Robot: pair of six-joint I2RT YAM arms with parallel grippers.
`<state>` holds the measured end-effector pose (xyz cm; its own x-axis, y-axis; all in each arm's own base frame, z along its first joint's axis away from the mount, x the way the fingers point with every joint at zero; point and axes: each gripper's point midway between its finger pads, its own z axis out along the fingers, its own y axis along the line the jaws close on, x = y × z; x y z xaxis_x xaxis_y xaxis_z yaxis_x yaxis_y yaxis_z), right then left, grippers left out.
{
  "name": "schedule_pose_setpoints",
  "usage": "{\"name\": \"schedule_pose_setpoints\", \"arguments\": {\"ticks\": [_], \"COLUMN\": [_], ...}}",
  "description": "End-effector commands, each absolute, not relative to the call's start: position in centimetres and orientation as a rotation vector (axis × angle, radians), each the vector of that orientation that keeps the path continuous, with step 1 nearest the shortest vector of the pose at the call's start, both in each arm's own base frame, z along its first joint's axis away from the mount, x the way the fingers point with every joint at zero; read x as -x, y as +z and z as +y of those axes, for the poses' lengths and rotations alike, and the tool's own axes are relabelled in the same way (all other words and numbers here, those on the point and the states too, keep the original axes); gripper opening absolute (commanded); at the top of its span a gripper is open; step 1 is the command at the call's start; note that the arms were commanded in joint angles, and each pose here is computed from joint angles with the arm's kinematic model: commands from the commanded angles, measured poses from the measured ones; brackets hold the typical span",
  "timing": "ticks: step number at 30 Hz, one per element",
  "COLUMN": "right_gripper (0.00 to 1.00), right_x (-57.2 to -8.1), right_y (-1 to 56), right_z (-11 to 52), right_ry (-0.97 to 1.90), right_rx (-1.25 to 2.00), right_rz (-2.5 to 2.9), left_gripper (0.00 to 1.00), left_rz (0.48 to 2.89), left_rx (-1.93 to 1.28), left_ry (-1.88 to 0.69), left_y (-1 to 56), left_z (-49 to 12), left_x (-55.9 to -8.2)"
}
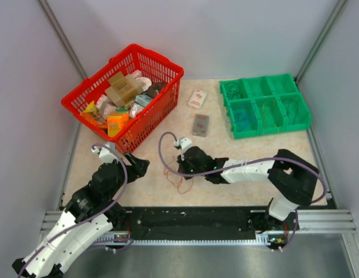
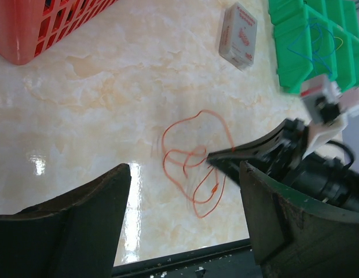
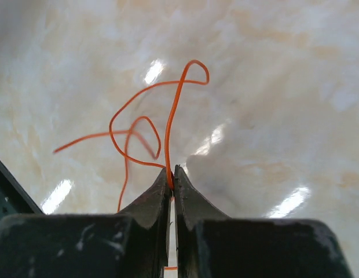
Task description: Untangle the cables
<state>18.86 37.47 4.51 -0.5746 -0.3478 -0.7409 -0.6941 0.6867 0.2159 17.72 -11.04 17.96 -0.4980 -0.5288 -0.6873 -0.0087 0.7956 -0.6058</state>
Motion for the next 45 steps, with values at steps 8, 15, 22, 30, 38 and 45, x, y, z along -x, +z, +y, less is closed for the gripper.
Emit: {"name": "schedule_pose_setpoints", "arguments": {"ticks": [8, 15, 22, 30, 38, 45], "right_gripper": [0.0, 0.0, 0.0, 0.0, 0.0, 0.0], "right_x": [-26.4, -31.6, -34.6, -31.0, -27.8, -29.7], "right_y": [15.5, 22.5, 26.4, 27.5, 23.7, 17.2], "right_z": [33.1, 26.5, 24.2, 25.8, 23.3, 24.4], "right_ry": [0.82, 0.668, 0.611, 0.764, 0.733, 0.693], "right_rx": [0.432, 0.248, 0.253, 0.438, 0.4, 0.335], "right_rz": [2.019, 1.909, 1.878, 1.854, 1.99, 2.188], "left_gripper": [0.8, 0.8, 0.8, 0.8, 0.8, 0.79], "left_rz": [2.0, 2.011, 2.022, 2.034, 2.042, 2.067], "left_rx": [0.366, 0.343, 0.306, 0.288, 0.271, 0.258], "left_ry": [-0.68, -0.692, -0.712, -0.705, -0.727, -0.766], "left_y": [17.8, 17.6, 17.4, 17.1, 17.0, 16.9], "left_z": [-11.5, -11.9, -12.7, -12.7, -13.7, -14.9], "left_x": [-18.0, -17.9, -18.0, -18.0, -18.5, -18.7]}}
